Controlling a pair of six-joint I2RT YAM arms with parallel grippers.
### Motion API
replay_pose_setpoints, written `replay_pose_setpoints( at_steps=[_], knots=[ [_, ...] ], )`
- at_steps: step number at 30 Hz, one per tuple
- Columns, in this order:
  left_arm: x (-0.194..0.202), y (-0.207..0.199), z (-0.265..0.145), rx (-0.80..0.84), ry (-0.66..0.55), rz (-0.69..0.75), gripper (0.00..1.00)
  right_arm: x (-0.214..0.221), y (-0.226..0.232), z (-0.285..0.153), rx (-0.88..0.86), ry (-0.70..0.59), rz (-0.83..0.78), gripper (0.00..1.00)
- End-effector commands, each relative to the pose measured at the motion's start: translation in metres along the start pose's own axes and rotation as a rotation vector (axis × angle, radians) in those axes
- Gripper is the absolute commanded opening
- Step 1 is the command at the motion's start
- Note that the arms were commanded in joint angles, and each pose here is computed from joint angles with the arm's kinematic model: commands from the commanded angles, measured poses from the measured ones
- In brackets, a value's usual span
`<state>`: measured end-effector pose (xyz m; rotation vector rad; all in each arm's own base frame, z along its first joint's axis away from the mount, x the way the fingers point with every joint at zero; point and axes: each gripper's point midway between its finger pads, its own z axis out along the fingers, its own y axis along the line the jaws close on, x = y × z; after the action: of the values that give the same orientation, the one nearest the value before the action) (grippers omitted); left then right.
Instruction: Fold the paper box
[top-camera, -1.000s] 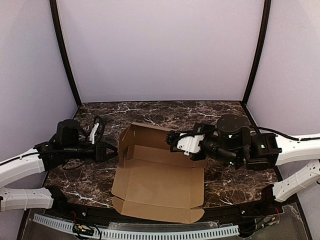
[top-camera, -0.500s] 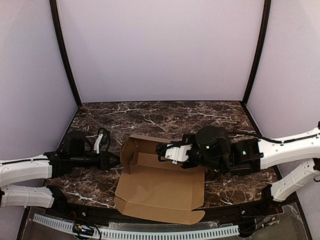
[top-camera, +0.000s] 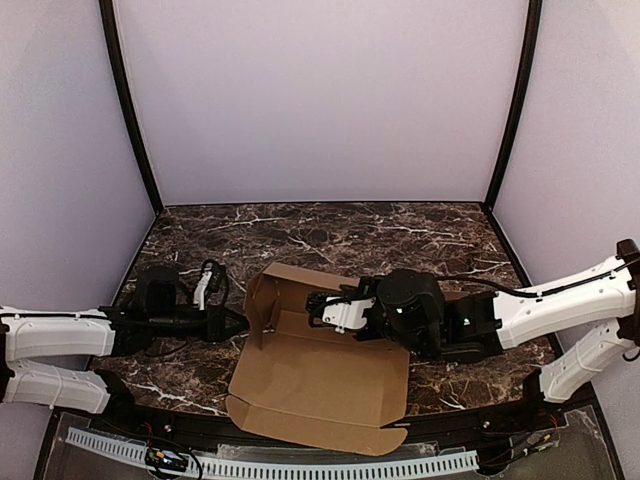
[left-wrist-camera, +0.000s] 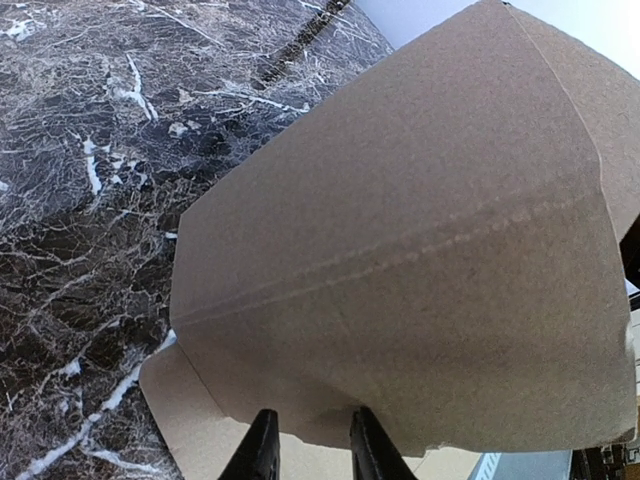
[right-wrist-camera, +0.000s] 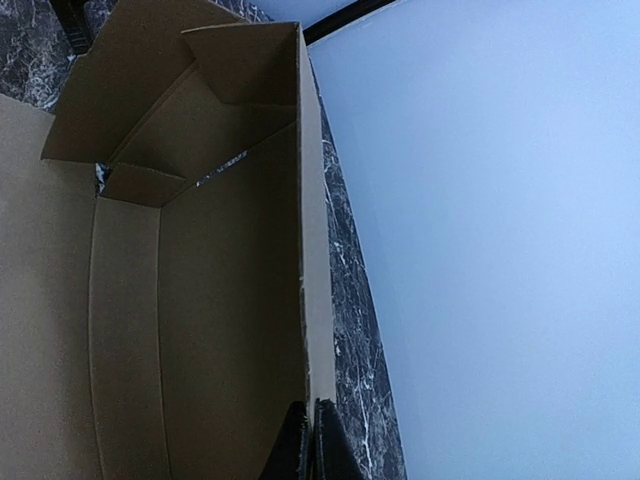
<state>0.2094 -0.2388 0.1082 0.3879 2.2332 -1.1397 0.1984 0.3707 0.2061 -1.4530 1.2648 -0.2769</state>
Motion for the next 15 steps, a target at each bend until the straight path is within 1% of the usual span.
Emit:
replay_pose_setpoints(
  at_steps=[1,9,12,15],
  knots=[
    [-0.001,-0.001,0.003,0.018,-0.007,0.037,0.24,0.029,0.047,0.007,-0.102,0.069,-0.113,0.00],
    [-0.009,-0.005,0.012,0.042,0.001,0.071,0.24,0.049,0.069,0.011,-0.139,0.112,-0.204,0.00],
    [-0.013,-0.006,0.018,0.056,0.006,0.074,0.26,0.059,0.076,0.014,-0.140,0.151,-0.239,0.00],
    [-0.018,-0.011,0.022,0.082,0.001,0.075,0.28,0.064,0.082,0.016,-0.152,0.162,-0.242,0.00]
  ],
)
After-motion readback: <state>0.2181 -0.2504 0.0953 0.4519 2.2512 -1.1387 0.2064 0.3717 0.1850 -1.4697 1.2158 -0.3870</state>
